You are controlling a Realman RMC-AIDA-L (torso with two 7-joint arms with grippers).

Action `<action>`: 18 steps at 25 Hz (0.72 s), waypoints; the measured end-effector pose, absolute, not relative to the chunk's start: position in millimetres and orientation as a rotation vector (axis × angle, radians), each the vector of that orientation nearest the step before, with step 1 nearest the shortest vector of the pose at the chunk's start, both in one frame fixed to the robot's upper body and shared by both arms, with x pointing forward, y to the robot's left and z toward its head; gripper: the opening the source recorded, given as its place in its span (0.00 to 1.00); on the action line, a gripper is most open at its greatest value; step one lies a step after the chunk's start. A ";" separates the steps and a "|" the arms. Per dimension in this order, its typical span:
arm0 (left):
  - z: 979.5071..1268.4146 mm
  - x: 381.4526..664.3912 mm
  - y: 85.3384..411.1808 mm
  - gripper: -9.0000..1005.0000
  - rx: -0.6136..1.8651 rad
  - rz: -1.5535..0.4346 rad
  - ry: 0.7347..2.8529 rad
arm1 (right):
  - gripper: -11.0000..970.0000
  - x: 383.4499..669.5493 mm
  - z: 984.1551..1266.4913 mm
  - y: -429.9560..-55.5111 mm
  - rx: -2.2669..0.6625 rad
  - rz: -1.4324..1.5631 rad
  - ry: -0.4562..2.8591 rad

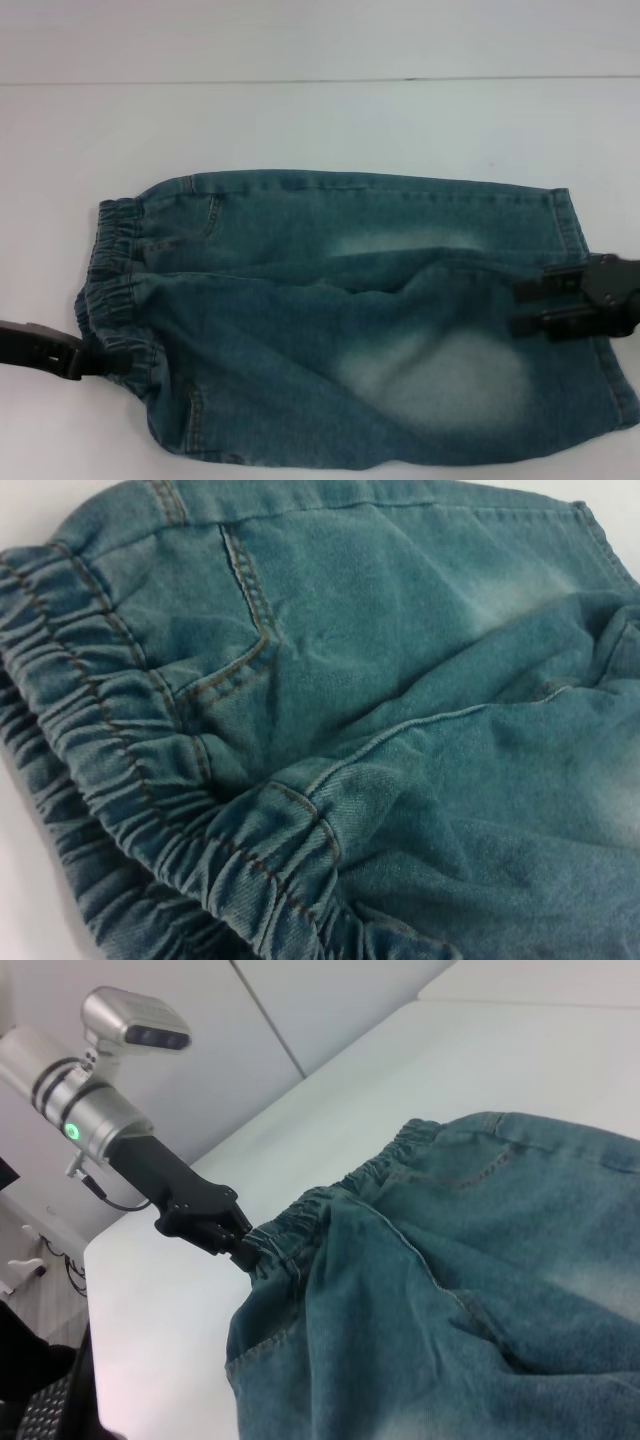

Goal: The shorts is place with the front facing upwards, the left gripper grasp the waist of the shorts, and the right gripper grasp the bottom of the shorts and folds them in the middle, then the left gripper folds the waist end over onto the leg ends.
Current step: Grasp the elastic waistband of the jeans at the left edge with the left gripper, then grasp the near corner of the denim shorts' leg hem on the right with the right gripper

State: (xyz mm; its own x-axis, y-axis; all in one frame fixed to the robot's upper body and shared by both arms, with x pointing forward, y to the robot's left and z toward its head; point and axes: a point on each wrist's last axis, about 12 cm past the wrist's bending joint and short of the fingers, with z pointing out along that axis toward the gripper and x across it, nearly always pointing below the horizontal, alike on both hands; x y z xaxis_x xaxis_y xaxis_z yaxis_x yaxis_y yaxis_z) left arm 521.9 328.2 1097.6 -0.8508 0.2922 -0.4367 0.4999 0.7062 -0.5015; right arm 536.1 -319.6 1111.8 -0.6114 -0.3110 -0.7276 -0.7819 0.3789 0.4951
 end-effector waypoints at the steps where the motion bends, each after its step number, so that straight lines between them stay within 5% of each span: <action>1: 1098.0 522.2 328.1 0.08 0.621 -0.899 2.590 | 0.74 538.0 1116.8 -322.2 -0.945 1.177 2.121; 9: 1100.7 528.1 323.4 0.08 0.639 -0.896 2.580 | 0.74 541.3 1159.7 -340.4 -1.024 1.085 2.297; 18: 1101.6 530.5 323.5 0.08 0.635 -0.887 2.586 | 0.74 538.4 1153.9 -346.8 -1.136 0.896 2.562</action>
State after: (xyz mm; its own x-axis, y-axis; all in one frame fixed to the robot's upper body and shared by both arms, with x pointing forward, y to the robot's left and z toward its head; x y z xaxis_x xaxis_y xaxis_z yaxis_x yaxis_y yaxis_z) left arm 530.5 323.5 1101.6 -0.8449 0.3010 -0.4422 0.5091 0.7062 -0.4920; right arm 538.4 -346.8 1153.9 -0.6851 -0.6053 -0.4053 -0.7260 0.5213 0.4486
